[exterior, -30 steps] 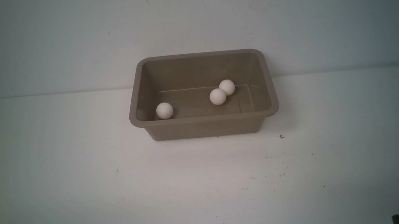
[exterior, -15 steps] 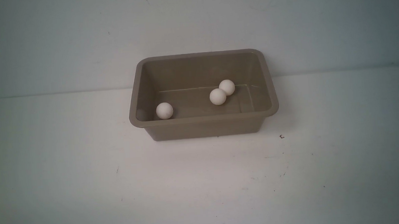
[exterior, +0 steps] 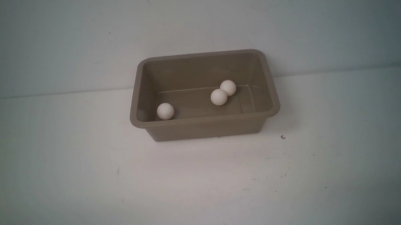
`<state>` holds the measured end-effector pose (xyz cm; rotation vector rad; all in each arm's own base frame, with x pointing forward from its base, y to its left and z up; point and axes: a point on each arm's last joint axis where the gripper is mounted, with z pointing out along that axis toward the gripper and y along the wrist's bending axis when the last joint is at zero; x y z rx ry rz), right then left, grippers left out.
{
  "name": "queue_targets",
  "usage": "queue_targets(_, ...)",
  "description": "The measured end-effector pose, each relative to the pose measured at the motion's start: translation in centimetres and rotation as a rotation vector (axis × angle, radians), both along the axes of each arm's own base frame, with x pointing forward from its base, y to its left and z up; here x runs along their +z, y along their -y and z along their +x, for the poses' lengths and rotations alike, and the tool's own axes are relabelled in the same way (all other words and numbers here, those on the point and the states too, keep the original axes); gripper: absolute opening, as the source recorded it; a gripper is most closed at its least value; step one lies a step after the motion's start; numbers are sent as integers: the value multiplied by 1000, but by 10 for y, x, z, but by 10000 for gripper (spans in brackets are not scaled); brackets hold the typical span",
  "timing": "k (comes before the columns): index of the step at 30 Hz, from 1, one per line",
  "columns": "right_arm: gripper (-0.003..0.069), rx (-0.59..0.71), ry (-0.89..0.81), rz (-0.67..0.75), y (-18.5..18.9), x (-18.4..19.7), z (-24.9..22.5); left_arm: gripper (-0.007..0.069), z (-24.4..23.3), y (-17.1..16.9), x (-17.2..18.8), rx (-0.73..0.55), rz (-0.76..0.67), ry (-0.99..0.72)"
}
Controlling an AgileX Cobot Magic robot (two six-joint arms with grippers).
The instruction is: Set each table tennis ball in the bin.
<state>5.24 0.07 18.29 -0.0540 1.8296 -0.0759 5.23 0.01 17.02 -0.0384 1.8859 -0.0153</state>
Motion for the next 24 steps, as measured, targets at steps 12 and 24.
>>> queue_targets(12,315,-10,19,-5,1,-4,1,394,0,0,0,0,0,0)
queue_targets(24,315,-12,24,0,1,-3,1,394,0,0,0,0,0,0)
